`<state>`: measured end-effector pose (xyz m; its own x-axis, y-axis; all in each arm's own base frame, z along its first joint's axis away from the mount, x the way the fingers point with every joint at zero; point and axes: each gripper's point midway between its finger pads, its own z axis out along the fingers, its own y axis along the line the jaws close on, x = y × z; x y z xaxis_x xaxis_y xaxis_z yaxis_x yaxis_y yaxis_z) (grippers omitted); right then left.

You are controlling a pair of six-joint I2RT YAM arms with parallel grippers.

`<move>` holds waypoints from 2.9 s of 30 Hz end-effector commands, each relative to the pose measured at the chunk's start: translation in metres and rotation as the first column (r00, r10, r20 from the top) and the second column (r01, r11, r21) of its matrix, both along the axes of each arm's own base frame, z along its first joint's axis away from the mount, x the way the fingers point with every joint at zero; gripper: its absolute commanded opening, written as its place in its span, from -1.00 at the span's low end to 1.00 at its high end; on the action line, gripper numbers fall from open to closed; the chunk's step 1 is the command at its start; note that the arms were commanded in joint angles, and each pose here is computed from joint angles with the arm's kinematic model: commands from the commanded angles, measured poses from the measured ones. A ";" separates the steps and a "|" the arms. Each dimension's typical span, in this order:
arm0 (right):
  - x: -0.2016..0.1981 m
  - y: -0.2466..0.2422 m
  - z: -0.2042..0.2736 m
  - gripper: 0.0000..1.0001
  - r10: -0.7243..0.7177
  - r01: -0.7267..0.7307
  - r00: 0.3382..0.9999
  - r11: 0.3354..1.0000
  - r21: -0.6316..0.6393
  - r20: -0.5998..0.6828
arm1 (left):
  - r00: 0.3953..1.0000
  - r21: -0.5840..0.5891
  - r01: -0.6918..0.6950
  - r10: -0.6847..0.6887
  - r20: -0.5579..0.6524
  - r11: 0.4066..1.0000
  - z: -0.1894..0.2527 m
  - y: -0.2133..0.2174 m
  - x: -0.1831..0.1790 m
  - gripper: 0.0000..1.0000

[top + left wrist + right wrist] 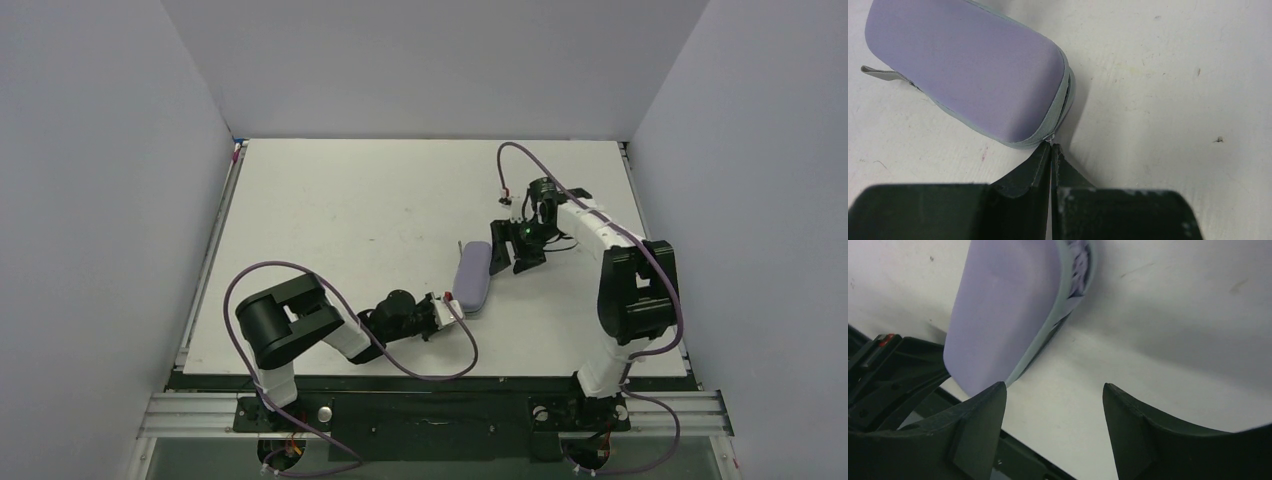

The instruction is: Open the umbrella

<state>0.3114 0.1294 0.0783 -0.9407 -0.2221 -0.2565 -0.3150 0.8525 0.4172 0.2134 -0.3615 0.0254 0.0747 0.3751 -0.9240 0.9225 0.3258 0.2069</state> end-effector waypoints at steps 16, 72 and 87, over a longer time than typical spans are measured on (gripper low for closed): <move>-0.015 0.062 -0.019 -0.45 0.054 -0.032 0.990 0.987 0.160 -0.130 | 0.999 -0.049 -0.039 0.039 -0.011 0.998 0.009 -0.018 0.008 -1.00; -0.047 0.081 0.051 0.09 0.466 -0.447 0.885 0.848 0.285 0.004 | 0.890 -0.122 -0.395 0.346 -0.295 0.911 0.059 0.057 0.067 0.60; -0.051 0.127 0.051 0.16 0.544 -0.547 0.833 0.786 0.288 0.099 | 0.524 -0.177 -0.686 0.309 -0.794 0.706 0.085 0.085 0.097 0.80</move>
